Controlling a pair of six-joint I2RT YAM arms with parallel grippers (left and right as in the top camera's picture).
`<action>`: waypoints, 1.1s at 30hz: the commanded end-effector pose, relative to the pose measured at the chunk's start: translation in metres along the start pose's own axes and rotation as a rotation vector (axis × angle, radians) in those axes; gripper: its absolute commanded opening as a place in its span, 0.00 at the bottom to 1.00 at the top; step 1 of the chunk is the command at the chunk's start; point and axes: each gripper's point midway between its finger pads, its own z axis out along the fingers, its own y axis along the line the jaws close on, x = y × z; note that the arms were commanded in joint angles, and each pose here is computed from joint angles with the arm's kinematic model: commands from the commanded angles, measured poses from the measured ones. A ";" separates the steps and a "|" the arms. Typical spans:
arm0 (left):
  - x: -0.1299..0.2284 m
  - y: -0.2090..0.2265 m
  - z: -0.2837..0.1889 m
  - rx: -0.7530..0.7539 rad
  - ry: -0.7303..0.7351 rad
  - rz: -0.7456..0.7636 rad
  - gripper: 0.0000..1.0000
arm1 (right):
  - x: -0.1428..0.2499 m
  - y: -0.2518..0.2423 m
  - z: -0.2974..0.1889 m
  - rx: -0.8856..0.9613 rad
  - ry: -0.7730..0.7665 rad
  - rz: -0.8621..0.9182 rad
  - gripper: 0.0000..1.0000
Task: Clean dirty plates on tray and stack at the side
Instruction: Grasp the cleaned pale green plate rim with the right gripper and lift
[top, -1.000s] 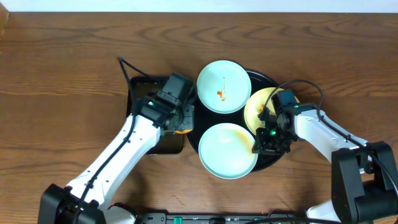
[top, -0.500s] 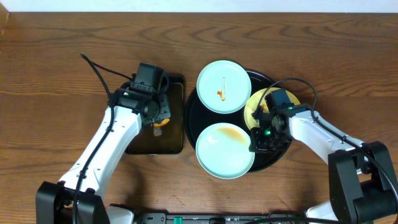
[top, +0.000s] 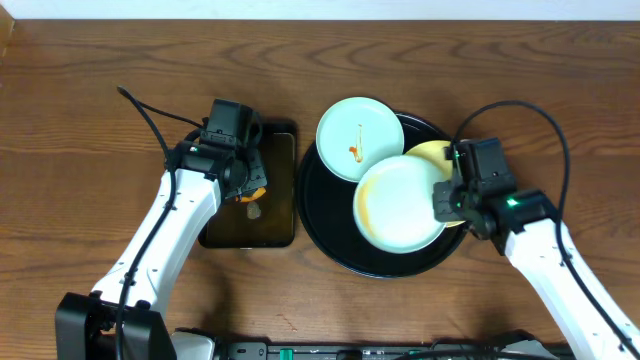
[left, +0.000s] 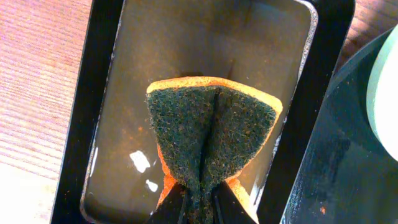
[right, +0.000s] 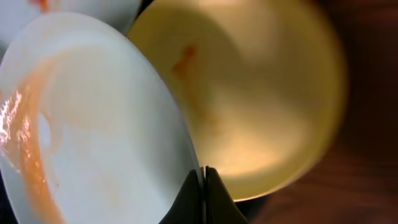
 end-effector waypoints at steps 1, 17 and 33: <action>0.001 0.004 0.003 -0.018 0.004 0.009 0.11 | -0.020 -0.017 -0.011 0.117 -0.086 -0.019 0.01; 0.001 0.004 0.003 -0.018 0.004 0.009 0.11 | -0.026 0.004 -0.020 0.235 -0.163 -0.222 0.01; 0.000 0.004 0.003 -0.018 0.004 0.009 0.11 | -0.069 0.055 -0.090 0.624 -0.527 -0.599 0.01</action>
